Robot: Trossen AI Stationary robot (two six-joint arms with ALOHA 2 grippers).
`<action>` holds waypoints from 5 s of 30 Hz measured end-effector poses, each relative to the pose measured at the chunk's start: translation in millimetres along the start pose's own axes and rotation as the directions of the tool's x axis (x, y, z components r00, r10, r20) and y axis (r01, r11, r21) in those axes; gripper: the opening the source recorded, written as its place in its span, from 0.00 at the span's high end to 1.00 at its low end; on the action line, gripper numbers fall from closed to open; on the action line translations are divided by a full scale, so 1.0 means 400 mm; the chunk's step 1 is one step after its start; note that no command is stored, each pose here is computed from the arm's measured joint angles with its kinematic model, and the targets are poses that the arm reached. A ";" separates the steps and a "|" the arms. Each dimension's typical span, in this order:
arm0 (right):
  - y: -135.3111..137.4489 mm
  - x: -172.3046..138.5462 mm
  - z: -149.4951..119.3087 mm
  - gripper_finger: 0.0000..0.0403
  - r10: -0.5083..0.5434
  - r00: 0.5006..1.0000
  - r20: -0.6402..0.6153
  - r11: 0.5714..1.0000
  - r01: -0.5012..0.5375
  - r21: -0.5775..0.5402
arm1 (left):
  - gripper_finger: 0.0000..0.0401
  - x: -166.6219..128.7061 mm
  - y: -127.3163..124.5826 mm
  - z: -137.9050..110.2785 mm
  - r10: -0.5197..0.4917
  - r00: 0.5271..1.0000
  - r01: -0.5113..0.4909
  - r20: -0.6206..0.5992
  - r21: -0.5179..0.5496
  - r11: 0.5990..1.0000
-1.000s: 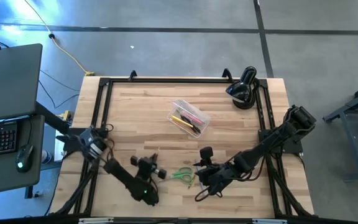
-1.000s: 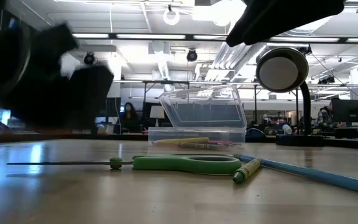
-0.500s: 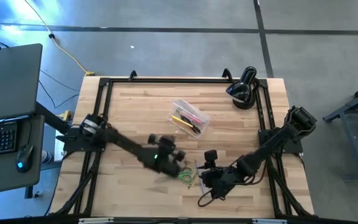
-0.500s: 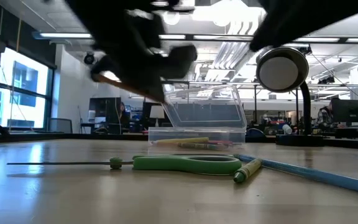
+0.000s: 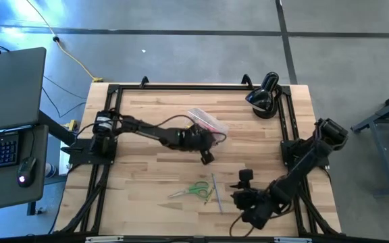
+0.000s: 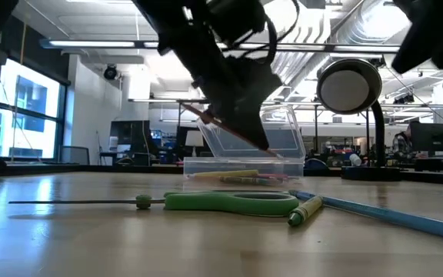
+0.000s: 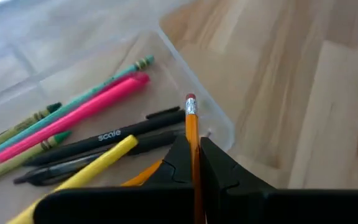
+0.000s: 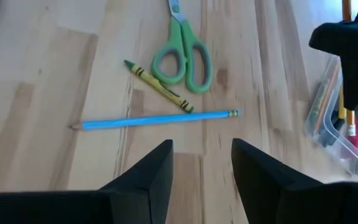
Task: Pick & place school supplies into a supply box
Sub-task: Put the yellow pencil into the supply box, then put the blue pencil into the supply box
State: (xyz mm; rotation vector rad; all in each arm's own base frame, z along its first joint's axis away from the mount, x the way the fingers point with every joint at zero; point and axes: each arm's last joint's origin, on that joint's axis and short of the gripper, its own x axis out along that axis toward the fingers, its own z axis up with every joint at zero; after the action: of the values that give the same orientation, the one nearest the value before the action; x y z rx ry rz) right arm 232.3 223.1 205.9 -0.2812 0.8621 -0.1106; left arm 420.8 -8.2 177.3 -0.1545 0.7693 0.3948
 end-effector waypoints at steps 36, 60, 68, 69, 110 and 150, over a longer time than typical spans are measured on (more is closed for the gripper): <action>-0.013 0.005 0.000 0.65 -0.062 0.998 0.007 0.998 0.062 0.003 | 0.66 0.053 0.184 0.078 0.125 0.984 -0.165 0.124 0.898 0.409; -0.024 0.001 0.008 0.65 -0.244 0.961 0.129 0.968 0.235 0.085 | 0.84 -0.161 0.027 0.072 0.373 0.916 -0.372 0.149 0.663 0.650; -0.051 0.016 0.022 0.65 -0.339 0.928 0.157 0.922 0.294 0.252 | 0.93 -0.392 0.096 0.037 0.376 0.924 -0.350 -0.067 0.245 0.904; -0.056 0.021 0.024 0.65 -0.333 0.932 0.144 0.922 0.290 0.256 | 0.94 -0.413 0.100 0.029 0.381 0.920 -0.359 -0.087 0.195 0.913; -0.052 0.132 0.047 0.65 0.127 0.988 -0.090 0.883 -0.071 0.464 | 0.79 -0.311 -0.341 -0.187 -0.053 0.999 0.053 -0.003 -0.012 0.999; -0.027 0.265 -0.031 0.65 -0.058 0.966 -0.250 0.816 0.191 0.546 | 0.83 -0.309 -0.340 -0.177 -0.045 0.998 0.046 0.036 -0.030 0.999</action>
State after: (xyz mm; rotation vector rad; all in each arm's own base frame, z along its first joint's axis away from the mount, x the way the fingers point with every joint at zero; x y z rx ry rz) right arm 291.8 188.0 123.5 0.2452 0.9922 -0.5245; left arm 349.4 -188.5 212.9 -0.1929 0.7243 0.3657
